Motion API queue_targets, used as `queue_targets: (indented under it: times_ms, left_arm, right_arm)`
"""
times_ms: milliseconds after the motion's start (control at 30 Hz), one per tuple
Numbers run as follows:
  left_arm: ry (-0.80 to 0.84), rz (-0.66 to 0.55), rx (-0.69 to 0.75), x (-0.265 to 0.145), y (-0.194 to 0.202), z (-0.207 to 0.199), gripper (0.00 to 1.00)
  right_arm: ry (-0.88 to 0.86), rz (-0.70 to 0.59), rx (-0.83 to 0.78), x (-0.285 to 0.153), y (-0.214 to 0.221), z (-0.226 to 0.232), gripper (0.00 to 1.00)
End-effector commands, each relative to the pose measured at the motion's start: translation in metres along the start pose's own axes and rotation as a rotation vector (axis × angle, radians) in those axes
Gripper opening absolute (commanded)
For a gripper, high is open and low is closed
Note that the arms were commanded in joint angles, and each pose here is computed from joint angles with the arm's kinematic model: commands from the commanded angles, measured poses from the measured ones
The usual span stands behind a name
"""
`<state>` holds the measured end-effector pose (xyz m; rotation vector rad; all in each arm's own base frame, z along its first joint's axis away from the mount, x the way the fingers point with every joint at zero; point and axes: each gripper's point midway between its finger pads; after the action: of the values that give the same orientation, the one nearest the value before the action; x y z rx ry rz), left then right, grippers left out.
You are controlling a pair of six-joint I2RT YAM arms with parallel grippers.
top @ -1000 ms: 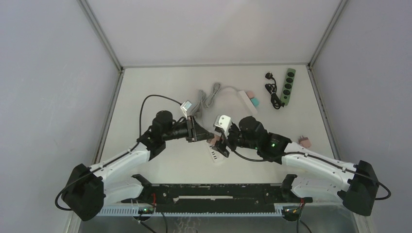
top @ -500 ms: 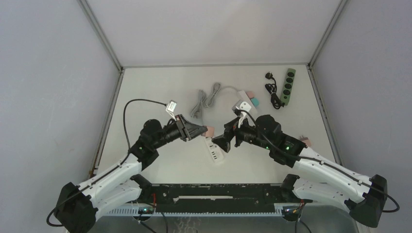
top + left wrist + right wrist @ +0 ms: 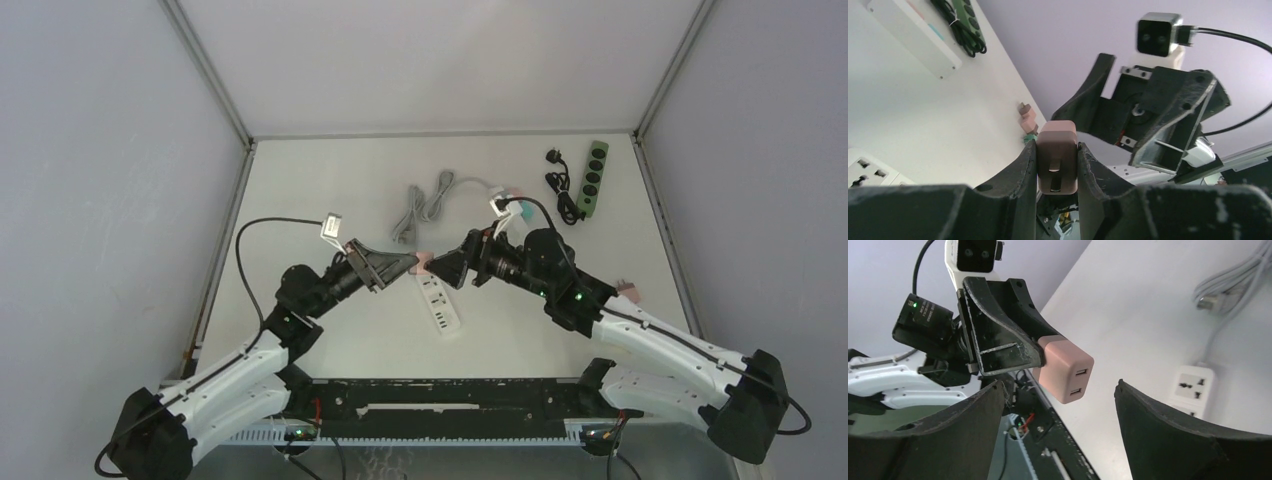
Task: Insert the plug
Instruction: Adjust the plug.
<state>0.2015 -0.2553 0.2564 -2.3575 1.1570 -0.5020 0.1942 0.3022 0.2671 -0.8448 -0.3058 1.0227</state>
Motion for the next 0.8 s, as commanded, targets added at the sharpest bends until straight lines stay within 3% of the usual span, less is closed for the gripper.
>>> queue_targets:
  times_ms: [0, 767]
  left_arm:
    - [0.15, -0.099, -0.004, -0.006, -0.018, -0.036, 0.0]
    - [0.261, -0.129, -0.042, -0.014, -0.021, -0.06, 0.0]
  right_arm:
    - [-0.122, -0.029, 0.11, 0.008, -0.01, 0.025, 0.86]
    - [-0.324, -0.007, 0.153, 0.01, -0.016, 0.052, 0.59]
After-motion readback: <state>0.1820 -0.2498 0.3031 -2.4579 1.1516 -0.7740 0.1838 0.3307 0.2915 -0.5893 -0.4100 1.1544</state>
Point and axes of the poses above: each gripper's point midway between its finger pads, its own x axis out along the fingers, its own z axis along the line the jaws close on, y = z × x, and after that the axes turned 1 degree about x, right-handed
